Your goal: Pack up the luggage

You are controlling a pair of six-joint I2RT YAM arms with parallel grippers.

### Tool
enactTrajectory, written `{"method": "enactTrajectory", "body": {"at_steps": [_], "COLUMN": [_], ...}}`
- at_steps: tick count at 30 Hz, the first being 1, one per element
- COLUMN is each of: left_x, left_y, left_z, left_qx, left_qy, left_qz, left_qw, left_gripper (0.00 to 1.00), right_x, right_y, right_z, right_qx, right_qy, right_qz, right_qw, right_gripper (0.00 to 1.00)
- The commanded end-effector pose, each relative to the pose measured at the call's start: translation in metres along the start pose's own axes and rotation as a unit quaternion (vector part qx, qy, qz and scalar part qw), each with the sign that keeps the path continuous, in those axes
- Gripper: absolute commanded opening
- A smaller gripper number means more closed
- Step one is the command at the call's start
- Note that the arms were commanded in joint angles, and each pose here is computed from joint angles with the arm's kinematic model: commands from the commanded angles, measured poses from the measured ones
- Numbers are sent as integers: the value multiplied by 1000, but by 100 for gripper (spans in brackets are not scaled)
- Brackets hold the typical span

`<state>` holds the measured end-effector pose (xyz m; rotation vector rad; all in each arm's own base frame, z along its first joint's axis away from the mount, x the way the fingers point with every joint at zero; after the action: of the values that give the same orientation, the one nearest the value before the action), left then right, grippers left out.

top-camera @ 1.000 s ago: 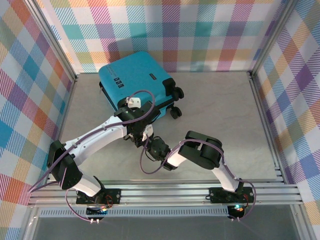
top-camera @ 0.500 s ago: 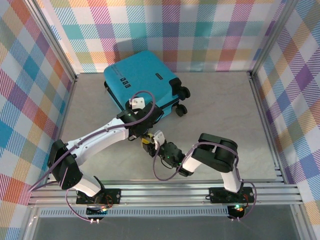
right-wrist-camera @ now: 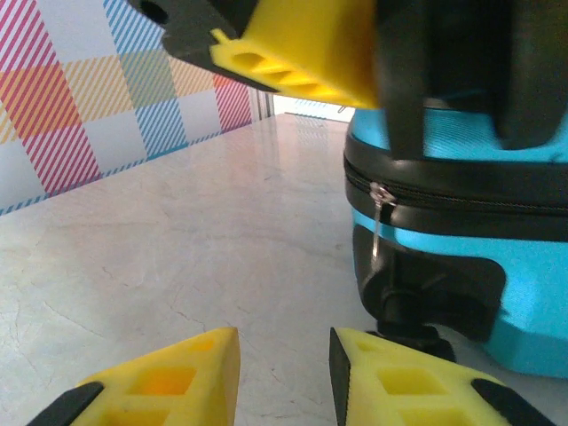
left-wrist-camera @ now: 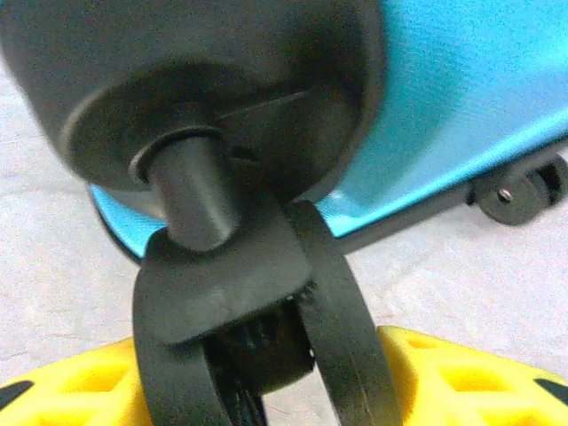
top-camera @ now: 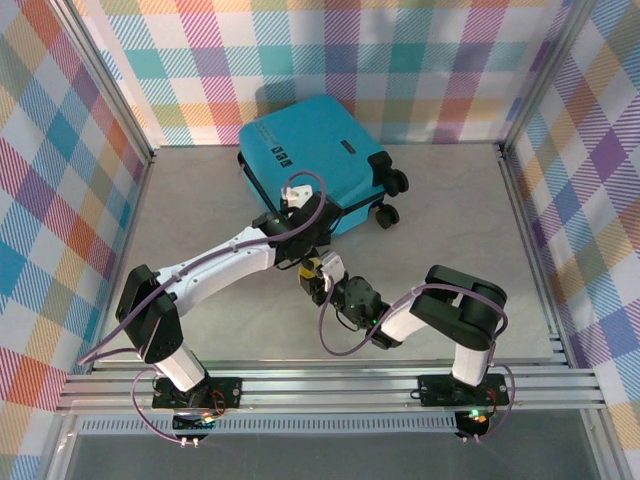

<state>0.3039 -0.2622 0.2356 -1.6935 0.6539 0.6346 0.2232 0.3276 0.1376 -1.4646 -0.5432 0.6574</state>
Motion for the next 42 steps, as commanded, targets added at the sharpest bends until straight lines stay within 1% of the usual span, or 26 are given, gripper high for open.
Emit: {"method": "enactTrajectory", "body": {"at_steps": [1, 3, 6, 8, 13, 17, 20, 25, 29, 33, 37, 39, 42], "left_x": [-32, -45, -72, -88, -134, -155, -159, -159, -158, -157, -157, -156, -156], "left_y": [-21, -24, -33, -38, -51, -53, -50, -44, -41, -38, -37, -36, -35], "left_z": [-37, -38, -36, -26, 16, 51, 70, 84, 89, 93, 95, 97, 99], "left_qx": [3, 7, 13, 14, 3, 4, 4, 11, 11, 8, 8, 5, 2], "left_qy": [110, 144, 184, 187, 180, 141, 112, 87, 79, 74, 69, 68, 68], "left_qz": [-29, -35, -59, -78, -139, -170, -181, -181, -182, -183, -181, -181, -181], "left_qw": [993, 989, 981, 979, 974, 975, 977, 980, 980, 980, 981, 981, 981], "left_gripper": [59, 63, 66, 68, 74, 77, 77, 77, 77, 77, 77, 77, 77], "right_x": [3, 7, 15, 23, 44, 51, 56, 63, 63, 63, 63, 62, 60], "right_y": [1, 3, 6, 6, 3, 2, 3, 5, 8, 8, 8, 7, 7], "right_z": [-5, -7, -9, -11, -10, -20, -28, -33, -39, -41, -43, -42, -43], "right_qx": [-2, -1, 0, -3, -16, -11, -7, -22, -25, -32, -36, -37, -39], "right_qy": [27, 40, 60, 75, 96, 119, 128, 131, 133, 130, 124, 119, 118], "right_qz": [5, 5, 1, -6, -17, -18, -17, -9, -2, 2, 5, 6, 6], "right_qw": [1000, 999, 998, 997, 995, 993, 992, 991, 991, 991, 992, 992, 992], "right_gripper": [34, 34, 34, 35, 36, 36, 36, 31, 23, 11, 2, 0, 0]}}
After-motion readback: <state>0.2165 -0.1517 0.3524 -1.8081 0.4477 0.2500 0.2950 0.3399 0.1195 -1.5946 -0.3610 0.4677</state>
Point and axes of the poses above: each hand's point on the last joint's axis, 136 mm out from that joint toward the fingers, its own x axis out along the fingers, its own z axis along the line the jaws close on, y = z × x, the point moved 5 cm from there along -x, back along the fingers, and after that the axes turned 2 degrees about -x, right-handed, at the moved point
